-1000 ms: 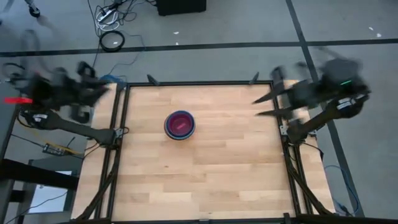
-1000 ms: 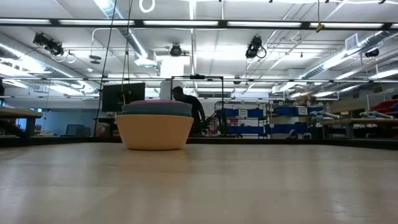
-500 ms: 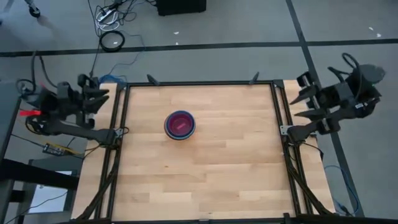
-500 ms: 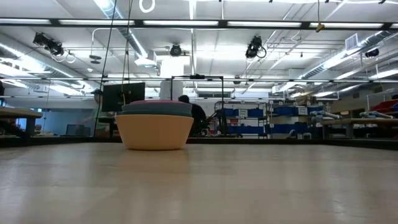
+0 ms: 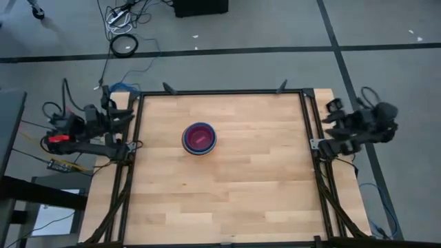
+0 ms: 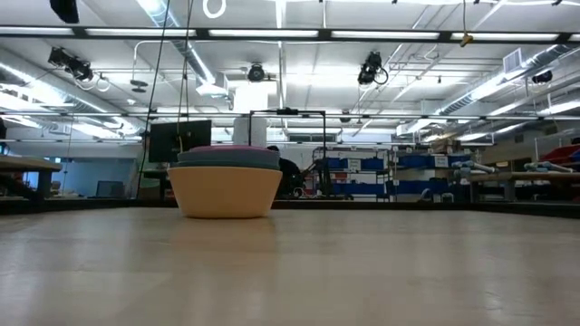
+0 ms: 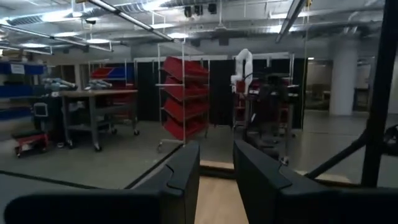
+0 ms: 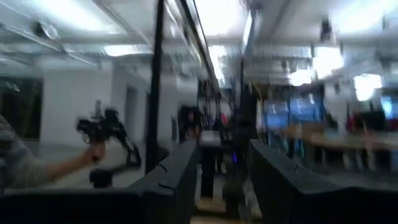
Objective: Nest bowls inside each other
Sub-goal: Return to Home Position
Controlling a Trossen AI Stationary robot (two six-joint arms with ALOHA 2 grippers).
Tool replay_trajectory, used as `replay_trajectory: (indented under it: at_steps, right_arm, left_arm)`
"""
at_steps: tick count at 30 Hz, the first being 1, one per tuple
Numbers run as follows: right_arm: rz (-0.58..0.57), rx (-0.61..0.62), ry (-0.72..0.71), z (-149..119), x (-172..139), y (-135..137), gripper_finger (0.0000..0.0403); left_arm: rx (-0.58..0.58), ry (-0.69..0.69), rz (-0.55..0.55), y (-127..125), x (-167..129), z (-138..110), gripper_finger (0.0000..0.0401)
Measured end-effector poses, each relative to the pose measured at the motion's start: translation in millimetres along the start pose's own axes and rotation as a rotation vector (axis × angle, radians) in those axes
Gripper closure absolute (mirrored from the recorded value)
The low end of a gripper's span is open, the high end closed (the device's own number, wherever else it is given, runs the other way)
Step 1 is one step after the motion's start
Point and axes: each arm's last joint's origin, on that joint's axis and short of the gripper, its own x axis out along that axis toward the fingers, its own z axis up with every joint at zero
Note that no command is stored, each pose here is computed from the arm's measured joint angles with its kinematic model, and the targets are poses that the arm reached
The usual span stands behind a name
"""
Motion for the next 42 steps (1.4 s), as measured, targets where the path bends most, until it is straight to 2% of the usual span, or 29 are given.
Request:
replay_trajectory:
  at_steps: [3, 6, 9, 15, 19, 23, 26, 30, 35, 40, 42]
  right_arm:
    - [-0.038, 0.022, 0.081, -14.6, 10.6, 1.3, 0.0268]
    - [-0.062, -0.013, 0.143, -29.0, 19.9, 2.8, 0.0269]
    - [0.003, -0.032, 0.133, -40.7, 22.8, 6.2, 0.0269]
    - [-0.005, -0.012, 0.098, -76.9, 29.5, 10.6, 0.0269]
    - [-0.012, 0.01, 0.08, -111.1, 30.4, 14.0, 0.0269]
    - [-0.057, 0.048, 0.063, -139.8, 27.5, 12.5, 0.0269]
    - [-0.1, 0.057, 0.067, -155.1, 24.8, 8.6, 0.0269]
    - [-0.137, 0.035, 0.102, -158.7, 26.0, 1.3, 0.0268]
    - [-0.158, -0.012, 0.141, -162.6, 26.2, -7.8, 0.027]
    - [-0.134, -0.019, 0.183, -166.7, 26.2, -14.9, 0.0268]
    - [-0.132, -0.019, 0.2, -168.4, 26.3, -17.0, 0.0269]
  left_arm:
    - [0.028, 0.013, 0.01, -3.9, 6.2, -14.9, 0.0295]
    - [0.083, 0.066, 0.041, -6.8, 11.8, -30.7, 0.0295]
    - [0.107, 0.091, 0.079, -9.2, 16.9, -43.7, 0.0295]
    - [0.093, 0.064, 0.08, -18.6, 30.7, -76.2, 0.0295]
    - [0.071, 0.031, 0.081, -25.3, 38.9, -108.6, 0.0295]
    - [0.054, 0.008, 0.128, -27.0, 41.4, -128.8, 0.0295]
    - [0.08, 0.017, 0.172, -26.3, 41.6, -134.9, 0.0295]
    - [0.143, 0.046, 0.281, -23.5, 41.0, -138.6, 0.0295]
    - [0.21, 0.069, 0.358, -20.3, 40.8, -139.1, 0.0295]
    - [0.249, 0.098, 0.417, -16.1, 41.2, -141.4, 0.0295]
    - [0.223, 0.128, 0.417, -15.6, 41.2, -145.8, 0.0295]
